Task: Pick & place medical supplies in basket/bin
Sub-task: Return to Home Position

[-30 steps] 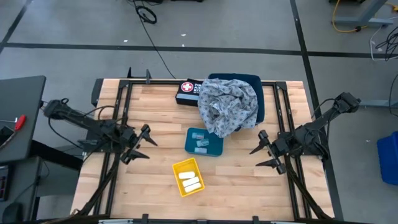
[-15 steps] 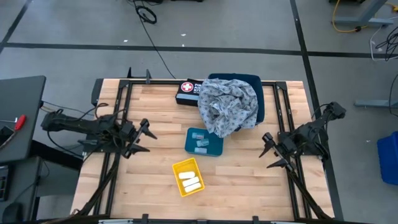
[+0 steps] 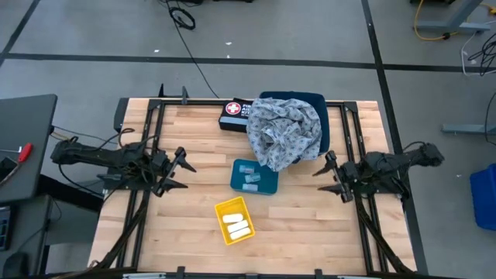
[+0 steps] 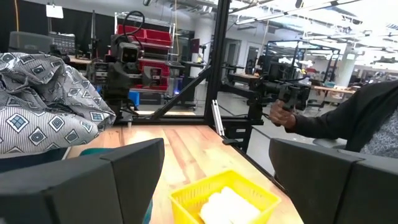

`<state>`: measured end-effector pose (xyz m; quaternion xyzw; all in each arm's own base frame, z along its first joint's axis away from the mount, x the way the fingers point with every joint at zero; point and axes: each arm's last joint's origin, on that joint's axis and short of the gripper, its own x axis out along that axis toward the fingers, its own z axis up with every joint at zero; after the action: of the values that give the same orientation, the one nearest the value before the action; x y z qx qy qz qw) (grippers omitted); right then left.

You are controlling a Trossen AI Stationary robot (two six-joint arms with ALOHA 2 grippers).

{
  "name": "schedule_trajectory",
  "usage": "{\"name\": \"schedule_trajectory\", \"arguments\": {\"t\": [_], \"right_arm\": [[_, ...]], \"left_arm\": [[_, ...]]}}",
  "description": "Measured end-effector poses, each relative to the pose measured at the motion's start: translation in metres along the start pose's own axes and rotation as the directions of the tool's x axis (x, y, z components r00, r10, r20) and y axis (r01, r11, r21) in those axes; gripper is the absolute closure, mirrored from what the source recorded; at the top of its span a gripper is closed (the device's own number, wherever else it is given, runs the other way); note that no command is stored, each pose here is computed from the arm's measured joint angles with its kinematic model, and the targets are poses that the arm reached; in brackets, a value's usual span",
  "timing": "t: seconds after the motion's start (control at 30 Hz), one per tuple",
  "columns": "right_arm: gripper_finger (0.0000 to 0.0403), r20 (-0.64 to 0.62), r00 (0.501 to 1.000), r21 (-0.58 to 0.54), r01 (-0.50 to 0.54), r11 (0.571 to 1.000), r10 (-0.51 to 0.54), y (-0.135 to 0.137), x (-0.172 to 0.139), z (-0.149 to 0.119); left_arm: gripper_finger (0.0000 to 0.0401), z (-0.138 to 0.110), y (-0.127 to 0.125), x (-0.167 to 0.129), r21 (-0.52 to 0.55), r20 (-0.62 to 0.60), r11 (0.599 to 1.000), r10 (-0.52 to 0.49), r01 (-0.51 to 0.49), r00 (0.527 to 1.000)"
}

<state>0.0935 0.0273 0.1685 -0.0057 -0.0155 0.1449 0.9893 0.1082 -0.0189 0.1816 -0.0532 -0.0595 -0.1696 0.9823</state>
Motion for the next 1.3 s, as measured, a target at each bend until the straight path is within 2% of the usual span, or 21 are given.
{"name": "schedule_trajectory", "arguments": {"t": [0.2,0.4,0.57,0.93,1.3], "right_arm": [[0.0158,-0.008,0.994,-0.019,0.112,0.993,-0.113,-0.017,-0.002,-0.001],[0.0158,0.017,0.997,-0.022,0.081,0.996,-0.081,-0.027,-0.005,0.002],[0.0158,0.018,0.994,-0.008,0.109,0.994,-0.109,-0.031,-0.006,0.002],[0.0158,0.018,0.992,0.003,0.124,0.992,-0.124,-0.032,-0.007,0.002],[0.0158,0.018,0.992,0.029,0.126,0.992,-0.127,-0.033,-0.007,0.002]], "left_arm": [[0.0108,0.0,0.001,0.0,0.016,0.002,1.0,0.013,-0.013,1.0],[0.0108,0.0,0.004,-0.001,-0.005,0.003,0.999,0.038,-0.038,0.999],[0.0108,0.002,0.008,-0.003,0.0,0.011,1.0,0.026,-0.026,1.0],[0.0108,0.005,0.02,-0.012,0.026,0.029,0.996,0.087,-0.088,0.996],[0.0108,0.017,0.015,-0.024,0.123,0.118,0.992,-0.051,0.036,0.992]]}}
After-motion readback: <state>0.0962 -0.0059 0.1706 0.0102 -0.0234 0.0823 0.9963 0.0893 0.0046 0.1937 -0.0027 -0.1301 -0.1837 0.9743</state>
